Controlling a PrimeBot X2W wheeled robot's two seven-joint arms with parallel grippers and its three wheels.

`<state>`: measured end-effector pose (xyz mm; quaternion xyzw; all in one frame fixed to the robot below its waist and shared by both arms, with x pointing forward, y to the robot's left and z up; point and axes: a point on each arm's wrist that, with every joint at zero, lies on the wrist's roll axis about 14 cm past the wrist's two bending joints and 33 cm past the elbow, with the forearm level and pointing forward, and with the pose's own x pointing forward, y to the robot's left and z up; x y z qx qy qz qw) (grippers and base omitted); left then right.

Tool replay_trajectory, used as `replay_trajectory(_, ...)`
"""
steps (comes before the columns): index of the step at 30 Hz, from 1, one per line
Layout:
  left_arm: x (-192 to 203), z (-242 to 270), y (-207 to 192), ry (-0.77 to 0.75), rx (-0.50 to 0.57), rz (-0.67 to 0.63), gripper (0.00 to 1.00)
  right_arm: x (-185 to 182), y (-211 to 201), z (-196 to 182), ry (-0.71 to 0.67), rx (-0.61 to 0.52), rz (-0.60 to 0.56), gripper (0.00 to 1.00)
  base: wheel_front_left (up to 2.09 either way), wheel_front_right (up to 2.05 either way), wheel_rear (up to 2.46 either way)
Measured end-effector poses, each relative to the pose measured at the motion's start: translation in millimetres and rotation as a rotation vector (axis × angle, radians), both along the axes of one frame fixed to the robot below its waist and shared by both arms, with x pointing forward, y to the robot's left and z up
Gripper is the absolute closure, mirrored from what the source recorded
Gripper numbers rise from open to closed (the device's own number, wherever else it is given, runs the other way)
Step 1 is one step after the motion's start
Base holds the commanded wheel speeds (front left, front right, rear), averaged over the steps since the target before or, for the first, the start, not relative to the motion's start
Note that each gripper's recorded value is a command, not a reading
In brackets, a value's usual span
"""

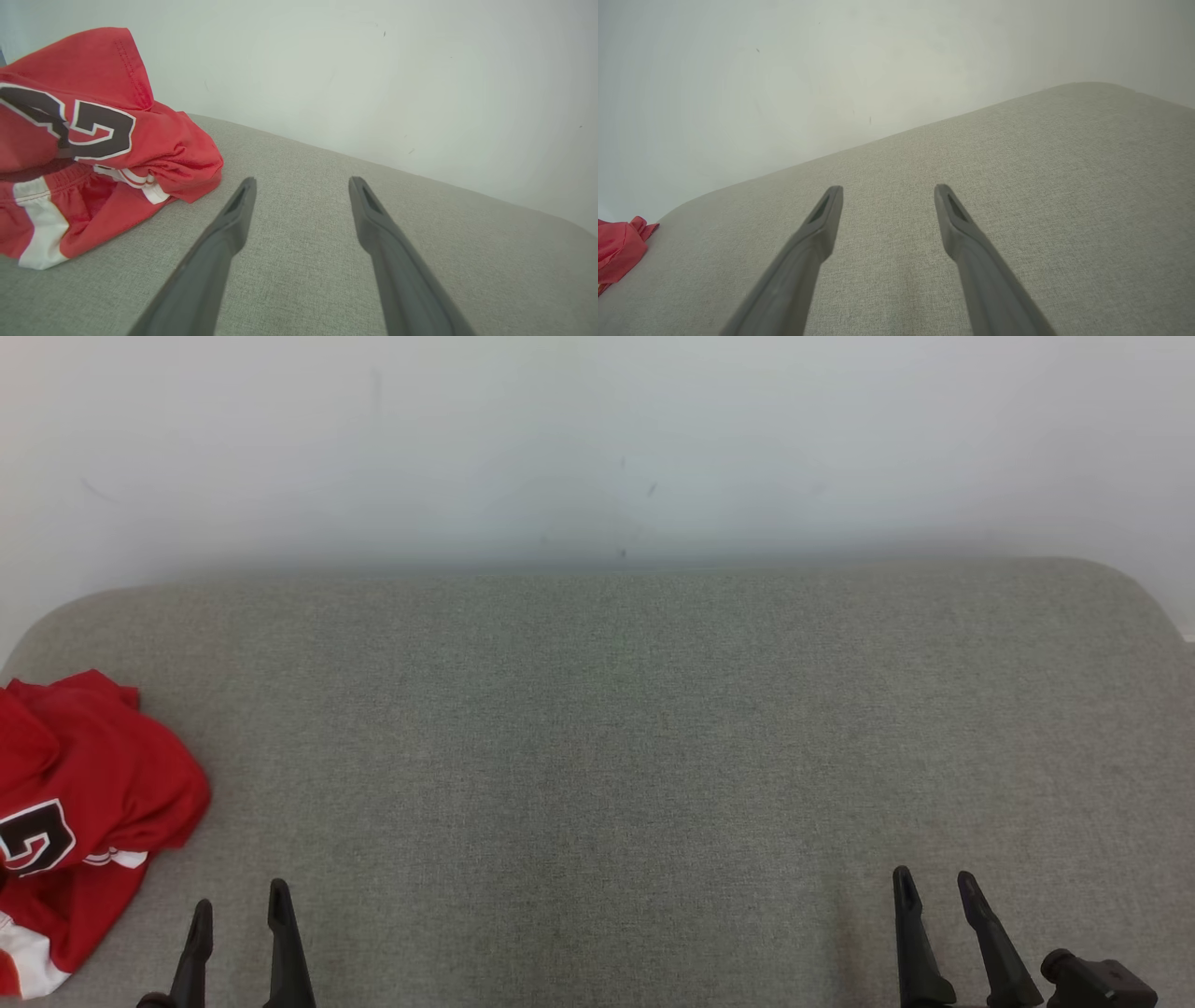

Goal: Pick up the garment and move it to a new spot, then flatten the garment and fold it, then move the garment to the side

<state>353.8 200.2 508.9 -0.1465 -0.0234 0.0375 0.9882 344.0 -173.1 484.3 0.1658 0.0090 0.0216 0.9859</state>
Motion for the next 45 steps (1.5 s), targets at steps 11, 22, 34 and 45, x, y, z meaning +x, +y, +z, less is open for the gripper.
replay_trajectory(11, 0, 7, 0, -0.03, 0.111, 0.004, 0.0, 4, 3, 4, -0.028, -0.117, 0.023, 0.0, 0.0, 0.0, 0.0)
replay_trajectory(22, -1, 12, -1, -0.056, 0.209, 0.004, 0.0, 5, 3, 3, -0.036, -0.203, 0.033, 0.0, 0.0, 0.0, 0.0)
replay_trajectory(34, 0, 15, -1, -0.073, 0.306, 0.003, 0.0, 7, -5, 5, -0.05, -0.29, 0.02, 0.0, 0.0, 0.0, 0.0)
replay_trajectory(45, -6, 2, 1, -0.035, 0.378, -0.002, 0.0, 3, -10, 4, -0.053, -0.347, 0.014, 0.0, 0.0, 0.0, 0.0)
